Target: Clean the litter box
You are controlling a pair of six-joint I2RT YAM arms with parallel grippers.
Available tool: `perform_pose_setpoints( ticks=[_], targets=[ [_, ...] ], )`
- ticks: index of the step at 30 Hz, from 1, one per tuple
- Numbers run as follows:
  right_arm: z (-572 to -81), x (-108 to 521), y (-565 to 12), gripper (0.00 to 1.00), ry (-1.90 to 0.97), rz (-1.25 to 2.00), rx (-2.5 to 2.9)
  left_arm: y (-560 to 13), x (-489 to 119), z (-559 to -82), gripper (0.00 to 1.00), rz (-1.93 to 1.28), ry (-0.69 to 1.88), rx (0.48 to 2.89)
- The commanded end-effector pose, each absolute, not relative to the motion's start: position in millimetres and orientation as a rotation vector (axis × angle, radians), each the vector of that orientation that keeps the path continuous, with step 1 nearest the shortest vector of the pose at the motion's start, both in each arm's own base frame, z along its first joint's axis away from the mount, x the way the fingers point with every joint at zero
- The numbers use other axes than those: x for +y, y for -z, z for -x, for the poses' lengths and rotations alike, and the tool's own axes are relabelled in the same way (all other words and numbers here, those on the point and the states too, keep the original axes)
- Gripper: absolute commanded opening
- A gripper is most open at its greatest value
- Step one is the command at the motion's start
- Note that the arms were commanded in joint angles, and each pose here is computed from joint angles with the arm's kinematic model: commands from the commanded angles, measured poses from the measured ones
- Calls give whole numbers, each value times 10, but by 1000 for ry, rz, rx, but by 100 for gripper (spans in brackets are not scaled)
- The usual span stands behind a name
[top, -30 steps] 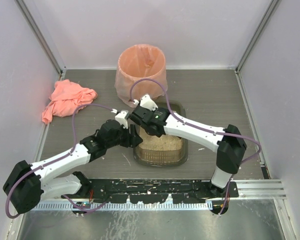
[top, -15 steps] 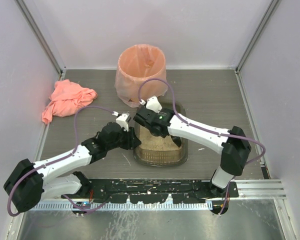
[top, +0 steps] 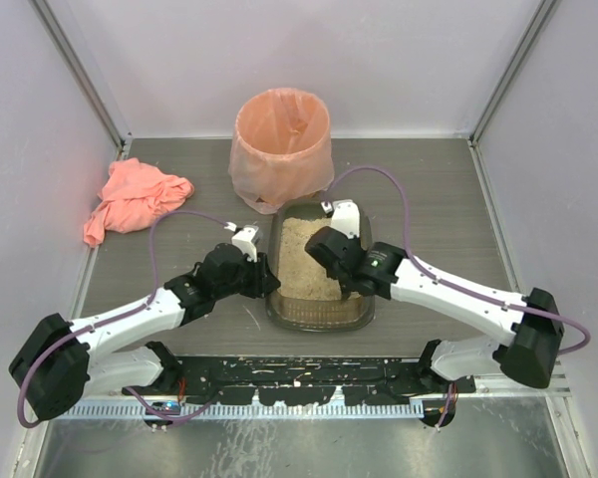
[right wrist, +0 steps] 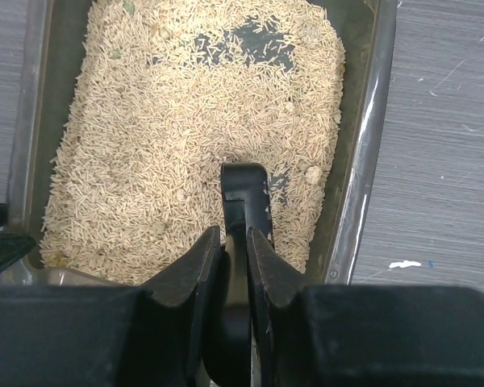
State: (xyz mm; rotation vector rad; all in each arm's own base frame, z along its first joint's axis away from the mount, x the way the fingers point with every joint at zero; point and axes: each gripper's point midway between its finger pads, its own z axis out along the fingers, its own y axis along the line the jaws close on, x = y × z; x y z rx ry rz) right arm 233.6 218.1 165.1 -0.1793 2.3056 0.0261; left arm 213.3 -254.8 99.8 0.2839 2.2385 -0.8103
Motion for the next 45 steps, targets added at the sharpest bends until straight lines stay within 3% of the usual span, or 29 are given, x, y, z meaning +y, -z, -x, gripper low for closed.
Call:
perform_pose_setpoints(
  ticks=[1, 28, 45],
  targets=[
    [-2277, 2496, -1707, 1, -361, -35, 2265, -1168, -2761, -2102, 33, -348, 909, 2172],
    [-2240, 2322, -1171, 1, -769, -198, 2301, -1157, -2831, -2121, 31, -375, 912, 2188],
    [-2067, 2712, -569, 1, -1194, -449, 2336, -1145, -2880, -2119, 29, -392, 916, 2195]
  ],
)
